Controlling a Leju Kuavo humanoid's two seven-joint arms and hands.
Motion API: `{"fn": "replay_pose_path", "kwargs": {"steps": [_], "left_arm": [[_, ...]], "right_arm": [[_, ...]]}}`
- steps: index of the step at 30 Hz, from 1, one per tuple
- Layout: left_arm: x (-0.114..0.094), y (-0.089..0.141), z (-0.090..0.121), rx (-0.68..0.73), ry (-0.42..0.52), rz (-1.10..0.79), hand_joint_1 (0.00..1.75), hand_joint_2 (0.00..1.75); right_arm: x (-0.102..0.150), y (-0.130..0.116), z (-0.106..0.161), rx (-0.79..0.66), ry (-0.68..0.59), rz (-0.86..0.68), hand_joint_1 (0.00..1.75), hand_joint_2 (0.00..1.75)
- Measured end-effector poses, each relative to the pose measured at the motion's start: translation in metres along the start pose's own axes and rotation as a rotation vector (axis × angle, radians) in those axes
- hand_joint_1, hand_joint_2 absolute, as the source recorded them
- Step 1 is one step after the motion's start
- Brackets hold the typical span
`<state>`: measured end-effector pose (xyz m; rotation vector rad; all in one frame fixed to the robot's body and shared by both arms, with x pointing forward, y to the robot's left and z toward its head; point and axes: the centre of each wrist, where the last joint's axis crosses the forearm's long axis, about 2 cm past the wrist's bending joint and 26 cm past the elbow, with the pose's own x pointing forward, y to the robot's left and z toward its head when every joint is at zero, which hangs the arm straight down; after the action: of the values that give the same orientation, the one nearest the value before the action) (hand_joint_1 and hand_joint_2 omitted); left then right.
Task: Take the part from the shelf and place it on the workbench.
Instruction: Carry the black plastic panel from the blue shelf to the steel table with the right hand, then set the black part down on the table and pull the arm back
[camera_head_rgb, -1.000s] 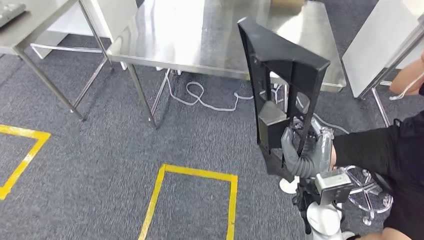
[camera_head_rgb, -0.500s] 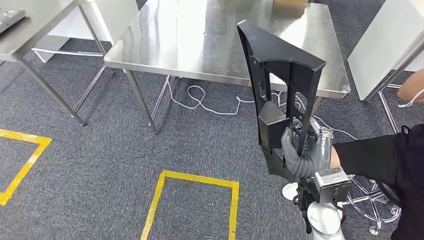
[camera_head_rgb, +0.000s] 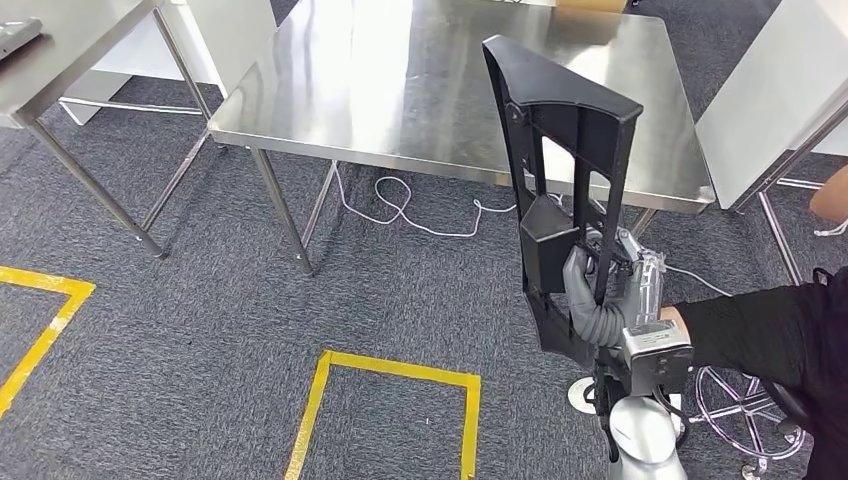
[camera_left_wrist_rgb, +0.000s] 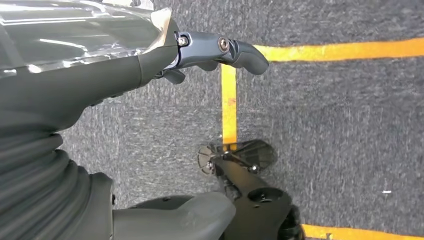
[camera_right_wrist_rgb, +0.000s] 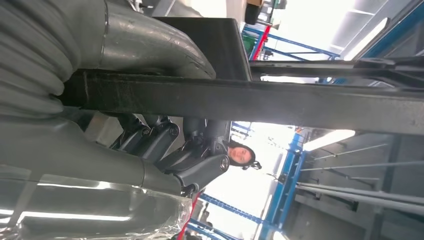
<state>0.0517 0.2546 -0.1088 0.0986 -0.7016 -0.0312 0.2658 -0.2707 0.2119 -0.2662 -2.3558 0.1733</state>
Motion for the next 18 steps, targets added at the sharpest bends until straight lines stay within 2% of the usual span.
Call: {"fn": "replay_pose_path", "kwargs": {"steps": [18], "left_arm": [[0.0005,-0.0026,0.0003,0.014,0.001,-0.001,0.0,1.75]], "right_arm": [[-0.0057,-0.0019,0.0044,-0.002,0.024,-0.014,1.75,1.75]]}}
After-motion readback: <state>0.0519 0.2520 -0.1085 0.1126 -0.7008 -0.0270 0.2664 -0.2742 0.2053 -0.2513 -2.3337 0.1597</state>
